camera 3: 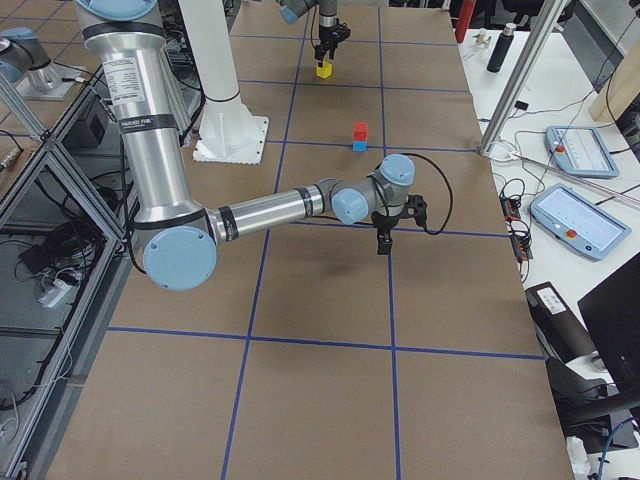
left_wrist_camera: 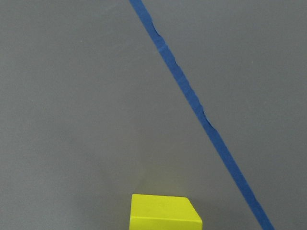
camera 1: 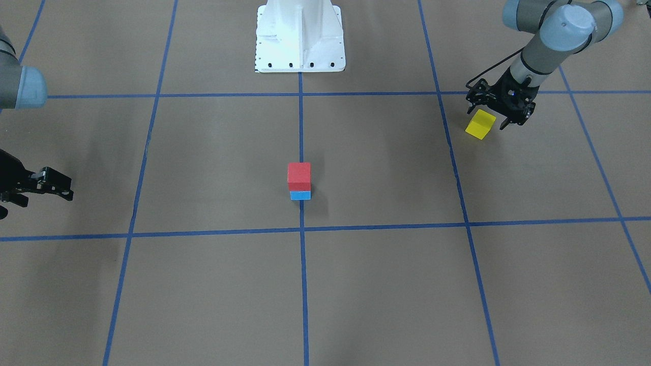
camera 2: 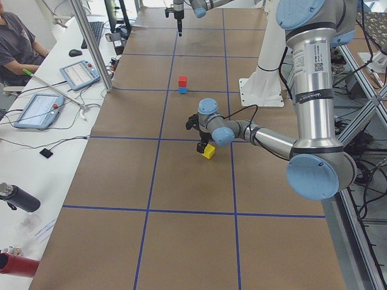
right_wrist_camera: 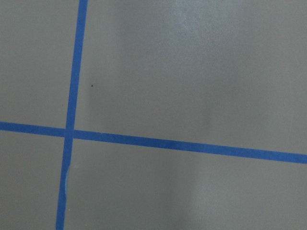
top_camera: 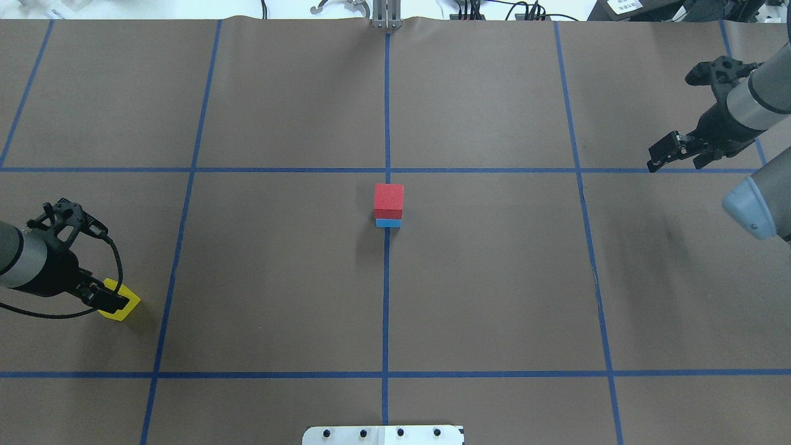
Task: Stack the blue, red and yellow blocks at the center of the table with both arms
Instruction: 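Move the left gripper to the yellow cube and grasp it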
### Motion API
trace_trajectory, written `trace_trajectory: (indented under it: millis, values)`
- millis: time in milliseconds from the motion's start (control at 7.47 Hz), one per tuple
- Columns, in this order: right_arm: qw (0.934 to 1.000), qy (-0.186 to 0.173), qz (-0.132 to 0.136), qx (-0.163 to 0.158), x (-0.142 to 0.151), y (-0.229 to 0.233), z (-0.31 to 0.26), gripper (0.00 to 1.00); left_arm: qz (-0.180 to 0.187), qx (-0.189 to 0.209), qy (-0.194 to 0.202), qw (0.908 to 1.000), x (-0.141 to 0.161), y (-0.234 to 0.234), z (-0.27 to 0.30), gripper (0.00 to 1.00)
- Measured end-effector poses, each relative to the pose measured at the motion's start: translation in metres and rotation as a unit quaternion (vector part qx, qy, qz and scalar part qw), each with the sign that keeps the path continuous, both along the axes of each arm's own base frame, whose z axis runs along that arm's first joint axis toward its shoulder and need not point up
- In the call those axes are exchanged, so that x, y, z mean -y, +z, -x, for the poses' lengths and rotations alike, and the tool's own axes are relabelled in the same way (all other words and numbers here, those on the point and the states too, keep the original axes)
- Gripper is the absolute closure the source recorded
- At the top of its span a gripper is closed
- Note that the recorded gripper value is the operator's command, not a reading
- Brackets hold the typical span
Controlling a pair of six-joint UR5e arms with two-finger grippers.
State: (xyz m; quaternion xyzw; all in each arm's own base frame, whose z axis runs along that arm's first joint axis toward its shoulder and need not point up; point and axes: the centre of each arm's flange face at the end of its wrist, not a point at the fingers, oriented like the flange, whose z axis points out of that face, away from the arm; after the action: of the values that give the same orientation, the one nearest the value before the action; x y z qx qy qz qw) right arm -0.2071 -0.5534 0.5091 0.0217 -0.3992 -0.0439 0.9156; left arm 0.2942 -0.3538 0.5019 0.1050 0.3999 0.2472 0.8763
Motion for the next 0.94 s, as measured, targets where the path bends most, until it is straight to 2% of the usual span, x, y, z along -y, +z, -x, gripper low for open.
trace_trajectory:
  millis: [937]
  values:
    - [1.0000, -0.004, 0.001, -0.001, -0.001, 0.002, 0.005, 0.01, 0.008, 0.016, 0.002, 0.9998, 0.008, 0.012, -0.013, 0.01]
